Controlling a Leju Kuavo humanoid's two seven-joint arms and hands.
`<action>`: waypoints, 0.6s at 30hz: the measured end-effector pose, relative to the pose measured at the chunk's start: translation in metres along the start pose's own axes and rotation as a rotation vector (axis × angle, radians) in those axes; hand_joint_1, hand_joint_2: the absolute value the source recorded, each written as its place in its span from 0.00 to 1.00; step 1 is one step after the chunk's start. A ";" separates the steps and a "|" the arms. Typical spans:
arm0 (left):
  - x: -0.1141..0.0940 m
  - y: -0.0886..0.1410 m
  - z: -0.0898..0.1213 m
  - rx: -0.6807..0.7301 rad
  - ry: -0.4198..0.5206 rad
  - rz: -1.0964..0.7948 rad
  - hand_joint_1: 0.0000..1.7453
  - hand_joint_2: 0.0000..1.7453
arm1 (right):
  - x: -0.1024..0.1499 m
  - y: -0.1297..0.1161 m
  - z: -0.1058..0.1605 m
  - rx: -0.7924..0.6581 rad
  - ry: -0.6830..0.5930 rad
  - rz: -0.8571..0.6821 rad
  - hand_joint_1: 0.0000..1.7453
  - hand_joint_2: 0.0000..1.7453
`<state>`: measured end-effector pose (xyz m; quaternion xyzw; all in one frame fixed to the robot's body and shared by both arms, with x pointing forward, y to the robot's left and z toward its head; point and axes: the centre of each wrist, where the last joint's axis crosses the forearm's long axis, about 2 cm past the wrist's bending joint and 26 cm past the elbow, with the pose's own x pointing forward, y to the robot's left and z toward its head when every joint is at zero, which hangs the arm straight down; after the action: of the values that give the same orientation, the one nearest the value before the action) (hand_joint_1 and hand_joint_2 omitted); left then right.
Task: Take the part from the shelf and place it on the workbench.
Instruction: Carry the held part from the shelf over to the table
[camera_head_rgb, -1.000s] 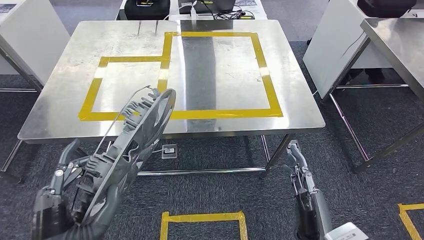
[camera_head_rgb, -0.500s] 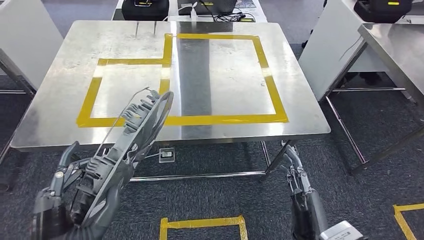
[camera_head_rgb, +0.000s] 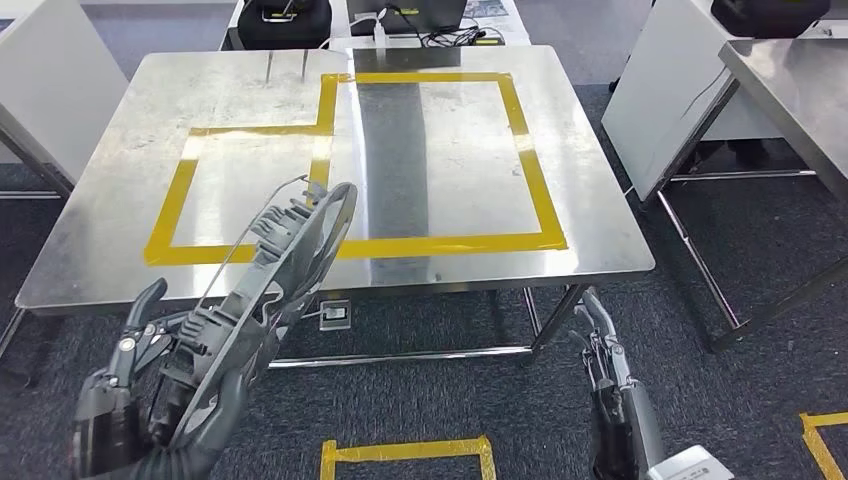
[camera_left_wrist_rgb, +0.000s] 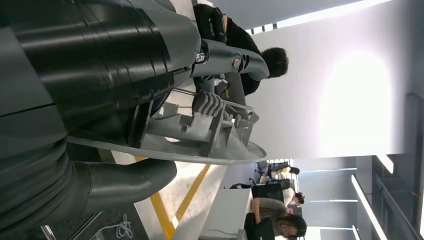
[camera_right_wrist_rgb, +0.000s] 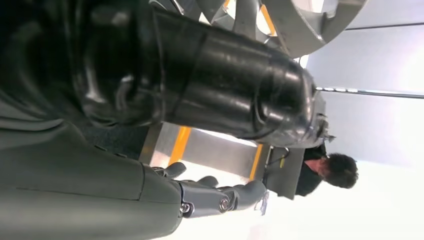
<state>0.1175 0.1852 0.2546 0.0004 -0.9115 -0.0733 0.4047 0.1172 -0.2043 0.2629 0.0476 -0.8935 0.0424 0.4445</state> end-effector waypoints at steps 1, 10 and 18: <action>0.000 0.000 0.000 0.000 0.000 0.000 1.00 1.00 | 0.000 0.000 0.000 0.001 0.000 0.000 0.00 0.00; 0.001 0.000 0.000 0.000 -0.007 0.002 1.00 1.00 | -0.001 0.000 0.000 0.002 0.002 -0.001 0.00 0.00; 0.001 0.000 0.000 0.001 -0.012 -0.003 1.00 1.00 | -0.001 0.000 0.000 0.003 0.001 -0.002 0.00 0.00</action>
<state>0.1167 0.1851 0.2552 0.0016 -0.9139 -0.0735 0.3993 0.1176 -0.2041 0.2624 0.0491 -0.8932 0.0432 0.4449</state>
